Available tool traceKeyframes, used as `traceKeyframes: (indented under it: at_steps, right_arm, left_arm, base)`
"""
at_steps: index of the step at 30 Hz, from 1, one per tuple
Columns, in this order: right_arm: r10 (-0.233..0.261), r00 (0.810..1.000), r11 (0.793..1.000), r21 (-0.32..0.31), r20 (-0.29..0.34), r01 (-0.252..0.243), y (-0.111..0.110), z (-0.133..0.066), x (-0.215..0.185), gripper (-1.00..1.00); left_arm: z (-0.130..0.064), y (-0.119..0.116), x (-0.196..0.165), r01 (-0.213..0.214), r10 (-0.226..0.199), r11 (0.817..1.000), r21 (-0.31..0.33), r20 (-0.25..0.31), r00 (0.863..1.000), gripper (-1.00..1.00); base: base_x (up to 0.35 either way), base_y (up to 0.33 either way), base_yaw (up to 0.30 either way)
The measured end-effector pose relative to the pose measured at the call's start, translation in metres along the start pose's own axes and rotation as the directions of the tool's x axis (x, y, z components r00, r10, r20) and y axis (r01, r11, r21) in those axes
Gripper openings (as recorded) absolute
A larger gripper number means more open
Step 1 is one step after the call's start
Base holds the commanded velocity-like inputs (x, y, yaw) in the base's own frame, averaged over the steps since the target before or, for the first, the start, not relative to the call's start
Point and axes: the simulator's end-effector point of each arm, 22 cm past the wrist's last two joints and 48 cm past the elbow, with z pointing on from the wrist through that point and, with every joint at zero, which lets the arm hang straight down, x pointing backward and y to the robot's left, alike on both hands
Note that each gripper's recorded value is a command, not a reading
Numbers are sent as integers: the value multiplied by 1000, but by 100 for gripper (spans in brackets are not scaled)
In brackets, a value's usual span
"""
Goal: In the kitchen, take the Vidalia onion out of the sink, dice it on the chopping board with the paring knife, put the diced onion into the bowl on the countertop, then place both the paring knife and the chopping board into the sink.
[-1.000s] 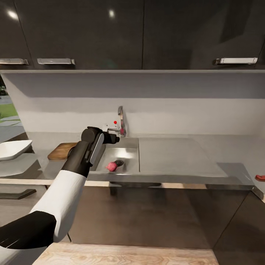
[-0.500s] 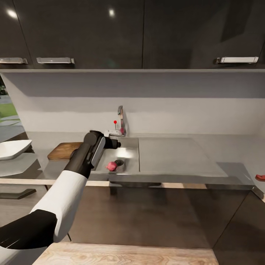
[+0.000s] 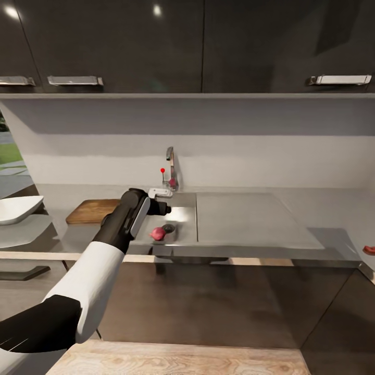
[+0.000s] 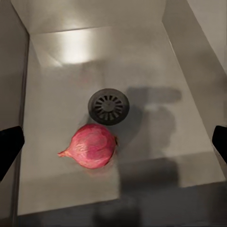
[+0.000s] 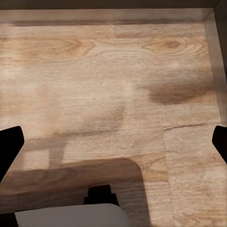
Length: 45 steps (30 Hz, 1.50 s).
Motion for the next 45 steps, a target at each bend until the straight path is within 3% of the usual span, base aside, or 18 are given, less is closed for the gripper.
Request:
traceKeyframes:
  at_steps: [18,32,45]
  right_arm:
    - [-3,1000,1000,0,-20,3,0,-1,8,100]
    - [-6,999,1000,0,-33,6,0,-1,13,100]
    - [-6,999,1000,0,-32,6,0,-1,13,100]
  left_arm:
    - [30,2,33,5,-5,1000,-1,-67,998,100]
    - [39,3,43,7,-7,1000,-1,-88,996,100]
    - [43,6,51,7,-8,1000,-6,-109,994,100]
  base:
    - [42,0,0]
    - [162,0,0]
    - [17,0,0]
